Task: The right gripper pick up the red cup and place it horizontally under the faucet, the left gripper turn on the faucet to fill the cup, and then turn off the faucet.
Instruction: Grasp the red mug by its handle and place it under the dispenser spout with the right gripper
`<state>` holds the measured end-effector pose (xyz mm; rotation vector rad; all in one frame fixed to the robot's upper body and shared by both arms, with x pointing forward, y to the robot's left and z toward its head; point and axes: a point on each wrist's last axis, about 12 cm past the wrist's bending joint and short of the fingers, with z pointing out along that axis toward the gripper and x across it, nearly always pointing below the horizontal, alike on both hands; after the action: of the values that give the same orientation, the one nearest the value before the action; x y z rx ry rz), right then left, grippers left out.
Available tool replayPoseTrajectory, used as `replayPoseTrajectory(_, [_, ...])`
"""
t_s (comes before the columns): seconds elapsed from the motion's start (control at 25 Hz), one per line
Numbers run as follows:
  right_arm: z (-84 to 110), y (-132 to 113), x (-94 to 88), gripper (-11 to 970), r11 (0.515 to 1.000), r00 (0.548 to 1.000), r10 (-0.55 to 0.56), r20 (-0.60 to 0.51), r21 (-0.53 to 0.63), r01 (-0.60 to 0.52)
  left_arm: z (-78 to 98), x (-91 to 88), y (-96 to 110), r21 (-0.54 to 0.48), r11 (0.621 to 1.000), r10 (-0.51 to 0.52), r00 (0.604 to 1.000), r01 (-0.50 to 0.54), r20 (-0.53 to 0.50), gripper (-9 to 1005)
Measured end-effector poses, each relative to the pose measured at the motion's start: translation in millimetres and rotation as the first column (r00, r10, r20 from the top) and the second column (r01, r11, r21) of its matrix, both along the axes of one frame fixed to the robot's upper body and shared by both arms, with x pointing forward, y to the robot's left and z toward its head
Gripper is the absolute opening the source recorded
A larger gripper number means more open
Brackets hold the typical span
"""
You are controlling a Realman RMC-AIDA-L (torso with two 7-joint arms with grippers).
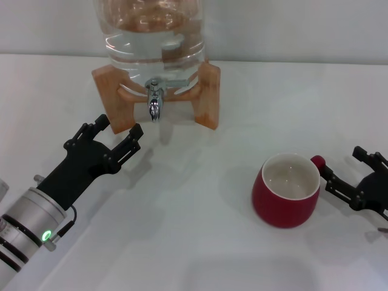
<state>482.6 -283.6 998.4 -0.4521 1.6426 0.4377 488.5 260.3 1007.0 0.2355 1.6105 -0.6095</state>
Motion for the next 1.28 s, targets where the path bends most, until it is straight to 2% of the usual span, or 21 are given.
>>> replayPoseTrajectory(1.28, [0.4, 16, 9.7, 870, 0.997, 0.996, 0.049, -0.07, 0.068, -0.044, -2.0, -3.8, 2, -0.002, 1.0, 0.008, 1.0, -0.008, -0.008, 862])
